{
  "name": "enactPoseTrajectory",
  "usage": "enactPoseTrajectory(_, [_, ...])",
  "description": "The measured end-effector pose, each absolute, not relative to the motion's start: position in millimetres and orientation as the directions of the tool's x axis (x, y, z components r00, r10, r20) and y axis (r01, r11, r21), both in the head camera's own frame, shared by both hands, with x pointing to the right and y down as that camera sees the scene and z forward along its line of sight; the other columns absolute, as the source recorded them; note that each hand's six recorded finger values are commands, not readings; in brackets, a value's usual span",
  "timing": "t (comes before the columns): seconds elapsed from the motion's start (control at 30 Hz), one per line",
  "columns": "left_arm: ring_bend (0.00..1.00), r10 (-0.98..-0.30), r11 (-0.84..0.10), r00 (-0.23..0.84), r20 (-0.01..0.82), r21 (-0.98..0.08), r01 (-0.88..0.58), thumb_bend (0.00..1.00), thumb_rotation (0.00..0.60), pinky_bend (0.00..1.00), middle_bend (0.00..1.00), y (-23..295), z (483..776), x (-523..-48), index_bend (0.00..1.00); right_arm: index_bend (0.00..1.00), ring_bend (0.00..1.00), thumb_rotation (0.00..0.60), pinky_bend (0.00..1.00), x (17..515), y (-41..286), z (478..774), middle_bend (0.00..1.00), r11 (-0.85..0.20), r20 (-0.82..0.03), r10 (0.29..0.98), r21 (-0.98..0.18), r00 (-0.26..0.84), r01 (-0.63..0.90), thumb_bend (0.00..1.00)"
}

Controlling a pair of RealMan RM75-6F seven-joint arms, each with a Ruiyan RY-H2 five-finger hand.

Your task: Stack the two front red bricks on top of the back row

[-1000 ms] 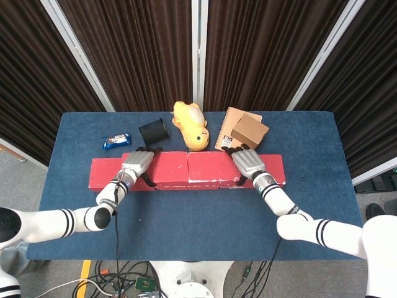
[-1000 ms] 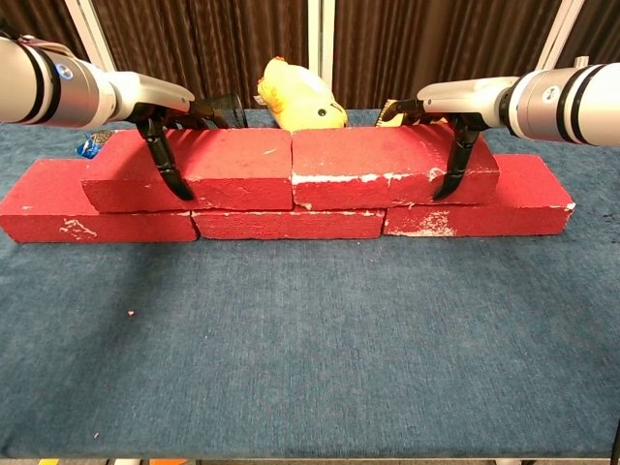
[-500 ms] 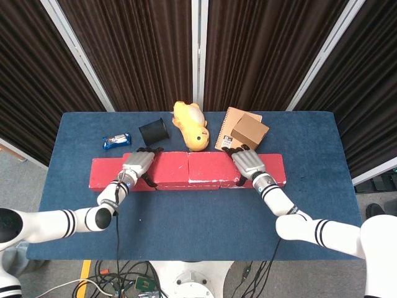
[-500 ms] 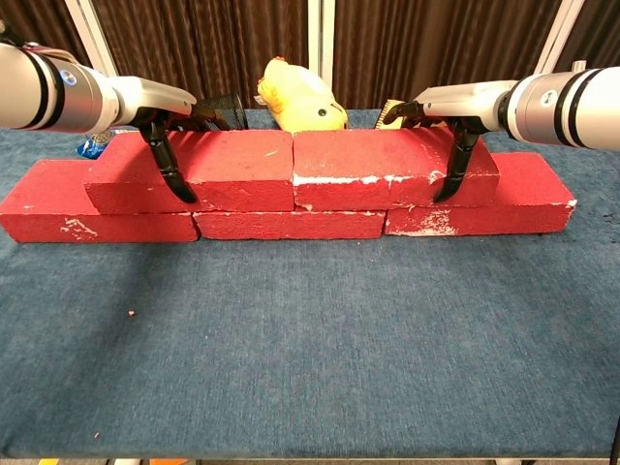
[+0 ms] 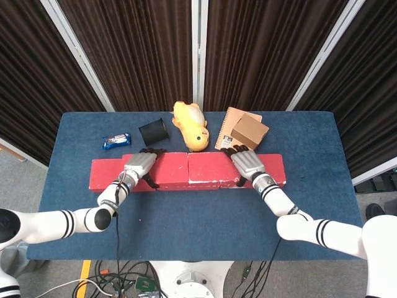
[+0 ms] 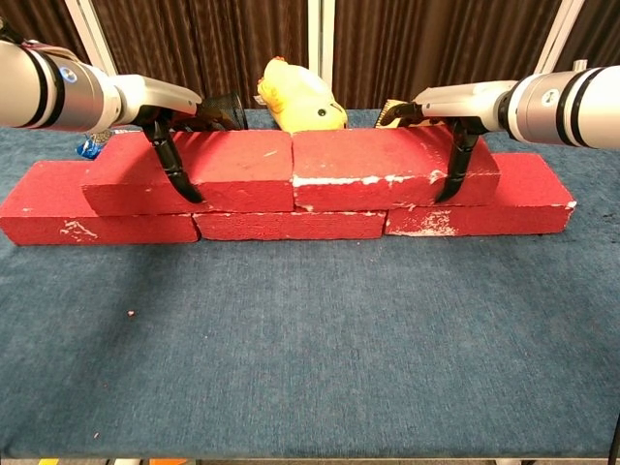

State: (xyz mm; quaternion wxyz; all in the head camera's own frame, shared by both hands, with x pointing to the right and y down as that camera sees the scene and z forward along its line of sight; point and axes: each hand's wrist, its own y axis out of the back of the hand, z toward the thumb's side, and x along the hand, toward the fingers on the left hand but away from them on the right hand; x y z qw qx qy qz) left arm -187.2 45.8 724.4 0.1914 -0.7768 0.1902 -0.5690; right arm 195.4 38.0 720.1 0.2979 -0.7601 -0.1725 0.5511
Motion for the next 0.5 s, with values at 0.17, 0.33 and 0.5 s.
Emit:
enactPoseTrajectory(0.17, [0.0,-0.514,-0.854,0.28,0.811,-0.513,-0.082,0.13,0.6,0.0,0.03,46.0,724.9,-187.3,0.02,0.0,0.0,0.6,0.03,195.8,38.7,720.7,0.05,-0.765,-0.736,0.589,-0.641,0.333,-0.064,0.0])
enactPoseTrajectory(0.33, [0.0,-0.515,-0.854,0.282,0.81,-0.512,-0.088,0.13,0.6,0.0,0.01,46.5,725.1,-186.9,0.02,0.0,0.0,0.6,0.01,195.9,39.1,720.5,0.04,-0.767,-0.738,0.587,-0.639,0.334,-0.063,0.0])
enactPoseTrajectory(0.5, [0.0,-0.511,-0.856,0.286,0.811,-0.509,-0.086,0.13,0.6,0.0,0.01,46.6,723.8,-187.0,0.02,0.0,0.0,0.6,0.0,196.0,38.7,719.8,0.03,-0.769,-0.74,0.584,-0.636,0.334,-0.064,0.0])
